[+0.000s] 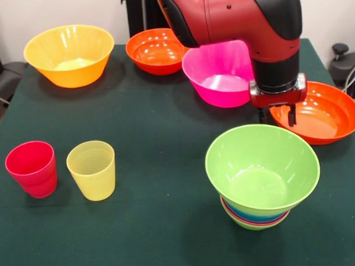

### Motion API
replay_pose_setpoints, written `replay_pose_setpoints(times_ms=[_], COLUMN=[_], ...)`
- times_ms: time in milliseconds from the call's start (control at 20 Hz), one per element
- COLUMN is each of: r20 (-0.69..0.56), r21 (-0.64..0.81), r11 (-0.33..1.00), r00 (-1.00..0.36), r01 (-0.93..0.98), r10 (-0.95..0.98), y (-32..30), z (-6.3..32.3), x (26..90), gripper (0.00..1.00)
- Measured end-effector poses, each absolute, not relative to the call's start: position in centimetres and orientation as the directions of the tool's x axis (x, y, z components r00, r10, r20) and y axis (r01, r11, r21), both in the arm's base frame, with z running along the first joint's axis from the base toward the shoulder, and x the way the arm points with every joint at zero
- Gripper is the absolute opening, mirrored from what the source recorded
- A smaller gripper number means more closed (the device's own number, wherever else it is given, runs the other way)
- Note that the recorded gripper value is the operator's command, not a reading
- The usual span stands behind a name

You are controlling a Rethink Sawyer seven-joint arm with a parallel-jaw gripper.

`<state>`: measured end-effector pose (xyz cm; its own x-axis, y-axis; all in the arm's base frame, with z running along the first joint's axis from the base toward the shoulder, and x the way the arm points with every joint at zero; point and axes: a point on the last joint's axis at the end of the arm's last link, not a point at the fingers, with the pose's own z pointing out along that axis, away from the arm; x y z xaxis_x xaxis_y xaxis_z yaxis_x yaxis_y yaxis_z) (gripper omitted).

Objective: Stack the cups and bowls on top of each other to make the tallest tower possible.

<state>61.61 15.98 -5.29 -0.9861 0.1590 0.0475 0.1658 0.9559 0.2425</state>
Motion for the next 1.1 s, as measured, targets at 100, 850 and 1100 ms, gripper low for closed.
replay_pose_setpoints(times_ms=[100, 850, 1100], r20=[0.050, 0.048, 0.048], r21=[0.243, 0.243, 0.243], r11=[0.955, 0.955, 0.955], r00=[-0.986, -0.986, -0.986], r01=[0.167, 0.168, 0.168], r10=[0.160, 0.161, 0.161], y=[15.99, 15.97, 15.97], z=[-5.54, -5.57, -5.56], x=[61.60, 61.73, 61.75], gripper=[1.00, 1.00, 1.00])
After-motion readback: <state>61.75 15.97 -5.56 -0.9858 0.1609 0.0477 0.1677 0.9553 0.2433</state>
